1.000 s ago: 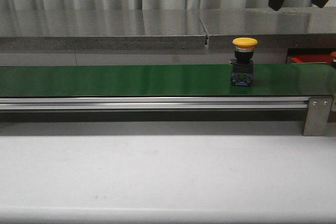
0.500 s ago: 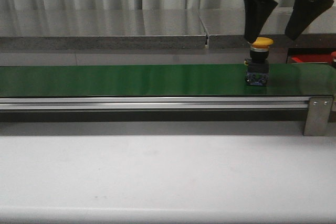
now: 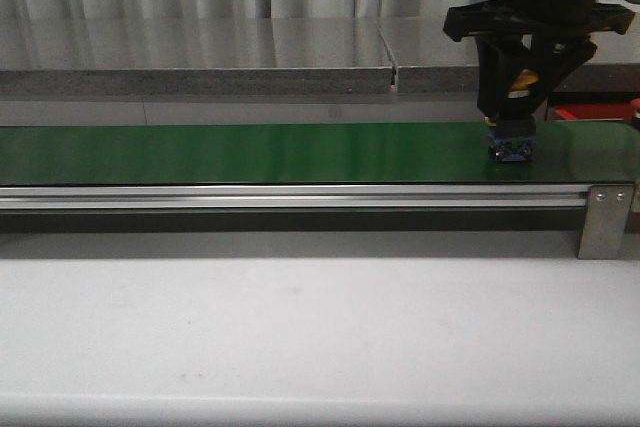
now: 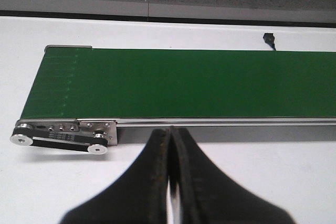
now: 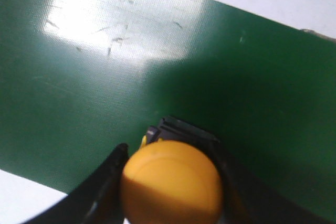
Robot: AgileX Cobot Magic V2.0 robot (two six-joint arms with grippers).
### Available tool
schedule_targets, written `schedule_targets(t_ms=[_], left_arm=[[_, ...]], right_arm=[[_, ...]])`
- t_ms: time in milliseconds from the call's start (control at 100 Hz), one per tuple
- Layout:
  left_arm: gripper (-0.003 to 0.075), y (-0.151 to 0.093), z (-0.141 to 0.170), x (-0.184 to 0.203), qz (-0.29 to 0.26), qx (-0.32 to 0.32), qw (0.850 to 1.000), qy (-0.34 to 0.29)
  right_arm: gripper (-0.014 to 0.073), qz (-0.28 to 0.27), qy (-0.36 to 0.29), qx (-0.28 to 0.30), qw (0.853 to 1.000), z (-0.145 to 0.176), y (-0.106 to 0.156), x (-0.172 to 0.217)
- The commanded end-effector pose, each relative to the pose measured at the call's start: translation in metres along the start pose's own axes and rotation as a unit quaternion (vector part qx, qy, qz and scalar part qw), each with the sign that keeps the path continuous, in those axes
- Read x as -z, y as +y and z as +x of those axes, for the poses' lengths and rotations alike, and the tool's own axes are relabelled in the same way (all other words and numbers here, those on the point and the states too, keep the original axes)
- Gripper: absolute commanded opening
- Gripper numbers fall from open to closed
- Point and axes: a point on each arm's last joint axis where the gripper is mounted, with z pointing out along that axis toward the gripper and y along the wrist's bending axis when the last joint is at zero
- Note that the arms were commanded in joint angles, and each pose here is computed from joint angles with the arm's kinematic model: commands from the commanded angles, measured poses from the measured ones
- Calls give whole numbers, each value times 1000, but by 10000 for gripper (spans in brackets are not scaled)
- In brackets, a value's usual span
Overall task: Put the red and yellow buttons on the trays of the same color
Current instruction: 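Lower the right gripper onto the yellow button on the belt and grasp, then carry the yellow button into the yellow tray and open the right gripper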
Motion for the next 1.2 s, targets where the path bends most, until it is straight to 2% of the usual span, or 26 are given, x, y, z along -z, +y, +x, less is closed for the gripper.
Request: schedule_targets(t_ms=[0,230,370,790,1190], left_arm=[[-20,-2,-13,4,4,11,999,-44],[-20,-2,-13,4,4,11,999,-44],[-20,-2,-13,4,4,11,999,-44],[-20,-2,-13,4,4,11,999,-44],[-20,-2,-13,4,4,11,999,-44]], right_arm=[[164,8,-54,4,998,-8,-1,28],[165,14,-78,-14,997,-8,-5,50],[165,43,-90,-44,994,-3,-19,74],[165,106,-92,-146,979,47,-87,112],[165,158,-85,-255,950,99,-152,119]])
